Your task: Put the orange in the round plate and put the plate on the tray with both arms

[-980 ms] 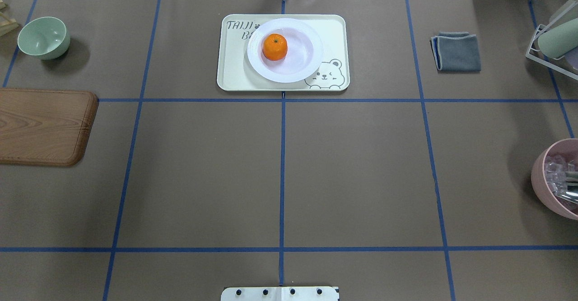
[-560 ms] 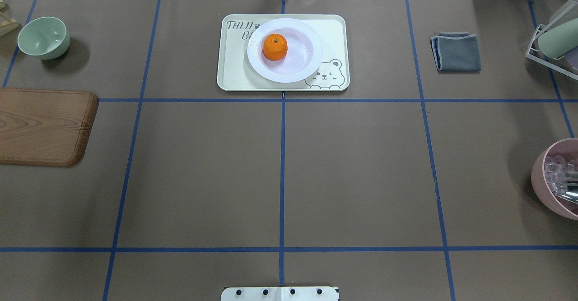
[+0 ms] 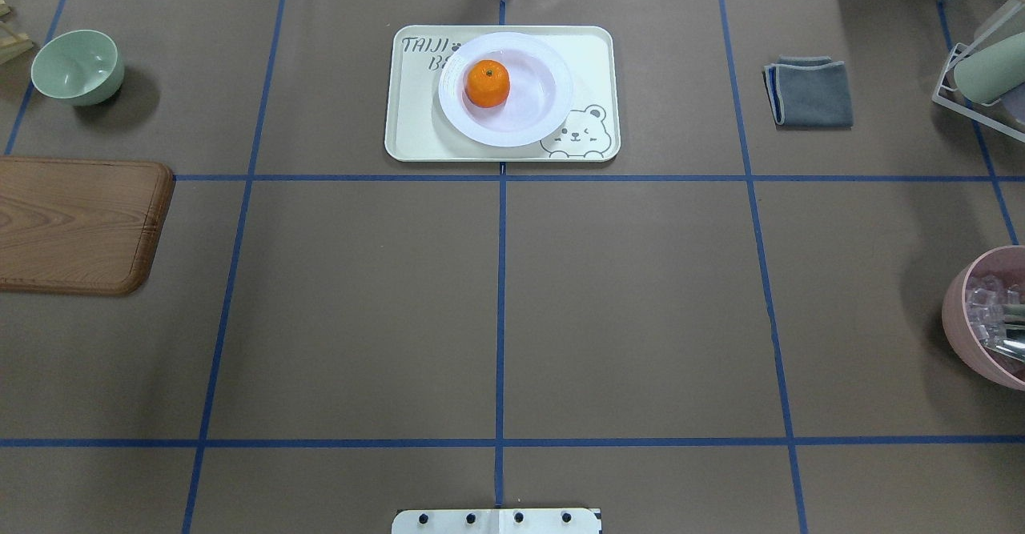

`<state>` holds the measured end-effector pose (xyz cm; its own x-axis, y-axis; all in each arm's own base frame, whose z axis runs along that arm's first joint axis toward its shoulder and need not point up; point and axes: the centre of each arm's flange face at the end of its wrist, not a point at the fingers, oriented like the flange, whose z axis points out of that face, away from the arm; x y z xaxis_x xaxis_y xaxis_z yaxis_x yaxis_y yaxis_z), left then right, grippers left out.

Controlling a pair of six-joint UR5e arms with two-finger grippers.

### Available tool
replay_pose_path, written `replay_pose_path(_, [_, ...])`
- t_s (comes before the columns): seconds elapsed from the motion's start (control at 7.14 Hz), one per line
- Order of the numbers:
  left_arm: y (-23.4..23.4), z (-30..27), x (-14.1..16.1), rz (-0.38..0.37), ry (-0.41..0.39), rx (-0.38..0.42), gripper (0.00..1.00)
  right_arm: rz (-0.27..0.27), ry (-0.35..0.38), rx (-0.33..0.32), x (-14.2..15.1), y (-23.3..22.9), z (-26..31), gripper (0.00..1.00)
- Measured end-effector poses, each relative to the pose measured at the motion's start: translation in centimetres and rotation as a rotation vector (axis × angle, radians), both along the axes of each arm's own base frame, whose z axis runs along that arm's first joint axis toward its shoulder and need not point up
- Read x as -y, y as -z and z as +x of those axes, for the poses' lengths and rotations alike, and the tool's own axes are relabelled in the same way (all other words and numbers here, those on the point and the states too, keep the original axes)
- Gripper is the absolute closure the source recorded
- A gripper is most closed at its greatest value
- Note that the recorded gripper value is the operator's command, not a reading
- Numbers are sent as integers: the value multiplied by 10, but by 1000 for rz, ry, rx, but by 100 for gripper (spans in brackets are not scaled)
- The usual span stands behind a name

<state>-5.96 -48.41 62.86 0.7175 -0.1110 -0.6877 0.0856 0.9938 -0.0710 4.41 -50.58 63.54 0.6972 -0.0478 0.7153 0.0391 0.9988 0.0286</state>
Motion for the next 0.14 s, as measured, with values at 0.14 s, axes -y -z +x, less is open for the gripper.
replay_pose_path(0.14, [0, 0, 0, -1, 1, 1, 2, 0, 0, 0, 0, -1, 0, 0])
